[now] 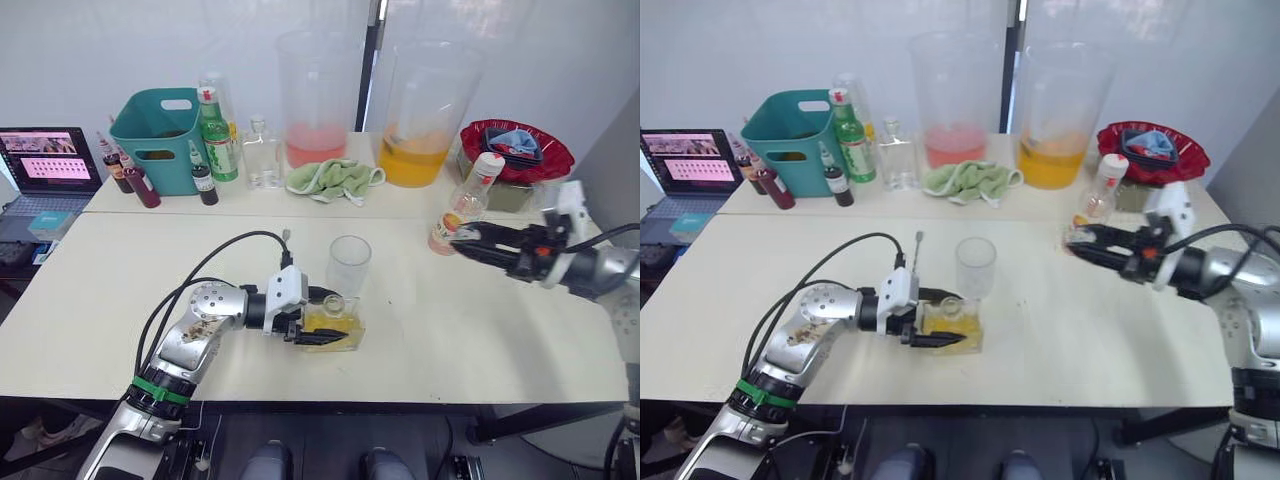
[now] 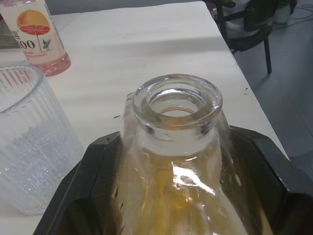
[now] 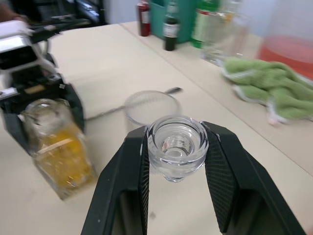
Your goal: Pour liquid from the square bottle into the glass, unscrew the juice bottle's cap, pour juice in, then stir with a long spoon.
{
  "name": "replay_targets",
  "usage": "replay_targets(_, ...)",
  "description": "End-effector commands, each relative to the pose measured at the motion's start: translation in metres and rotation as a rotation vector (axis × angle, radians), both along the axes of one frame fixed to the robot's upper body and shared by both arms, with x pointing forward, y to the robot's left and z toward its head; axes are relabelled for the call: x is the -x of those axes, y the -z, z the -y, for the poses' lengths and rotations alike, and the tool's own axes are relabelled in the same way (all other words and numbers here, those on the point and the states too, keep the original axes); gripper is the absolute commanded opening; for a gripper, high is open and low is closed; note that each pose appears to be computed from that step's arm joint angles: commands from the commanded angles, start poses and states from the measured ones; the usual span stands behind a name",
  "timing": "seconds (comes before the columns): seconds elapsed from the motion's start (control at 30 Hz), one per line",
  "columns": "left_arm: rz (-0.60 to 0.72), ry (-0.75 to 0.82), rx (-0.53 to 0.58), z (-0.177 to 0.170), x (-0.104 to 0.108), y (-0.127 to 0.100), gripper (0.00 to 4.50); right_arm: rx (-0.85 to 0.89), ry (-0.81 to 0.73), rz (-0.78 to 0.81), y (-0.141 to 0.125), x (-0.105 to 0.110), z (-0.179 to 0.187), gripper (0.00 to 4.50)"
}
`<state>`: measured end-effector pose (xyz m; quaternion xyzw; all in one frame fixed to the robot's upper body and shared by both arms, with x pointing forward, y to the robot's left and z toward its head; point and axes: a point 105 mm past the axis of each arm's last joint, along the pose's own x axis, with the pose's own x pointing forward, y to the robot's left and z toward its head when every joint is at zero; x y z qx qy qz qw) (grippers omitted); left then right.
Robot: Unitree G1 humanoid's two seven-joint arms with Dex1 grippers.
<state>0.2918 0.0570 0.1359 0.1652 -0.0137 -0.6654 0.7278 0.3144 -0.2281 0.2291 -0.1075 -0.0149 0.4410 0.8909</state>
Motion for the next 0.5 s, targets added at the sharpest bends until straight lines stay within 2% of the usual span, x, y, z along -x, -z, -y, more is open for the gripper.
replay_targets(0.03,0.013,0.049,0.023,0.008,0.004,-0.004,2.78,0.012,0.234,0.096,0.0,-0.009,0.057,1.06)
replay_targets(0.13,0.014,0.052,0.071,0.01,0.006,-0.012,2.78,0.014,0.377,0.107,0.015,-0.017,0.087,1.06)
replay_targets(0.33,0.025,0.04,0.08,0.01,0.007,-0.016,2.78,-0.065,0.751,0.166,0.032,-0.034,0.149,1.06)
replay_targets(0.5,0.023,0.031,0.078,0.007,0.009,-0.016,2.78,-0.078,0.923,0.156,0.044,-0.039,0.173,1.06)
